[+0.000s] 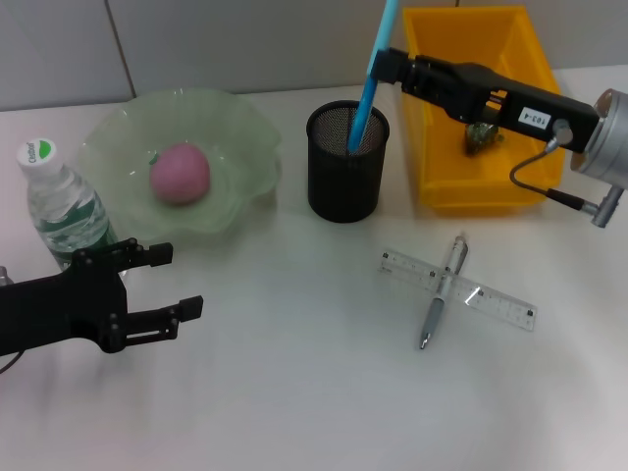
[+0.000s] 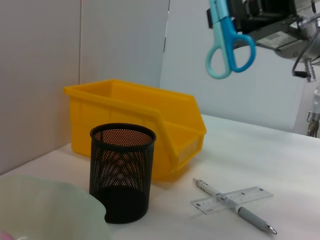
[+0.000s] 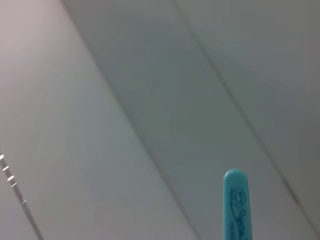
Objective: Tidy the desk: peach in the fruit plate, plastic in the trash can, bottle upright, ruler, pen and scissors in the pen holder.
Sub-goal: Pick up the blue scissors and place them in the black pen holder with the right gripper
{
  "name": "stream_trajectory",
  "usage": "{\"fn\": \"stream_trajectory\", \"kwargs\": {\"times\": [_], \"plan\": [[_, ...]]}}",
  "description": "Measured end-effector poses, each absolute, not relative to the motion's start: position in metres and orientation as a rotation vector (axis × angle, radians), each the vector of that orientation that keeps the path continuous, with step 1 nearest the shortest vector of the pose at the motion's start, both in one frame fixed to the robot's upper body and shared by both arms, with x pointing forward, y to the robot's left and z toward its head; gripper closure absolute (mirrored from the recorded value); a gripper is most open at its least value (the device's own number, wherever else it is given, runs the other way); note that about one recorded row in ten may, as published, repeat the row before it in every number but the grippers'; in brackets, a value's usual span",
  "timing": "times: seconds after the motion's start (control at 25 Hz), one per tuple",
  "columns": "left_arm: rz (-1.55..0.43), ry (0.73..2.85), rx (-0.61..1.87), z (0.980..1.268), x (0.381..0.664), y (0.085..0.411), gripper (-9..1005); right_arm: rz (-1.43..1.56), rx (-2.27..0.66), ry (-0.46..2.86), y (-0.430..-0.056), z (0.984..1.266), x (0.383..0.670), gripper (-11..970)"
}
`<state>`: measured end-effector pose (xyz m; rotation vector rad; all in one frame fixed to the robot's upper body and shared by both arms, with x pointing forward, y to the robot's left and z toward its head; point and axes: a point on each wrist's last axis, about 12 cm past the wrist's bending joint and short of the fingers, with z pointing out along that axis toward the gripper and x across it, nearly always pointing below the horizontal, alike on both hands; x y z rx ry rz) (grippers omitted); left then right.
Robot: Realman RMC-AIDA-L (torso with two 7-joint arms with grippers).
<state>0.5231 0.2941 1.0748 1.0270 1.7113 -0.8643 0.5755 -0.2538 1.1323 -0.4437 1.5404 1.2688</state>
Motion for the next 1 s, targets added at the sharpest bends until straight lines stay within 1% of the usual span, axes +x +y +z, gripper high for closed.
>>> {"fn": "stream_trajectory", "kwargs": {"times": [0.28,0.6,0.88,0.92,0.96,1.0], "plan": [[-0.859,1.714,1.023,1.074,0.524,0.294,180,1.224,-0.305,1.507,-0.258,1.127,0.582,740],[-0.865,1.713,1.017,1.074,0.524,0.291,180,1.157,-0.315,1.533,-0.261,1.127,0.589,740],[-0.873,1.718,1.008,1.073,0.523,0.290,180,0.865,-0.460,1.495,-0.267,1.139,0.601,740],[-0.875,1.720,1.006,1.073,0.523,0.290,180,0.865,-0.460,1.495,-0.267,1.139,0.601,740],[-0.875,1.720,1.006,1.073,0.523,0.290,180,0.777,-0.498,1.487,-0.270,1.141,0.606,740],[-0.876,1.721,1.003,1.072,0.523,0.290,180,0.777,-0.498,1.487,-0.270,1.141,0.606,740]]}}
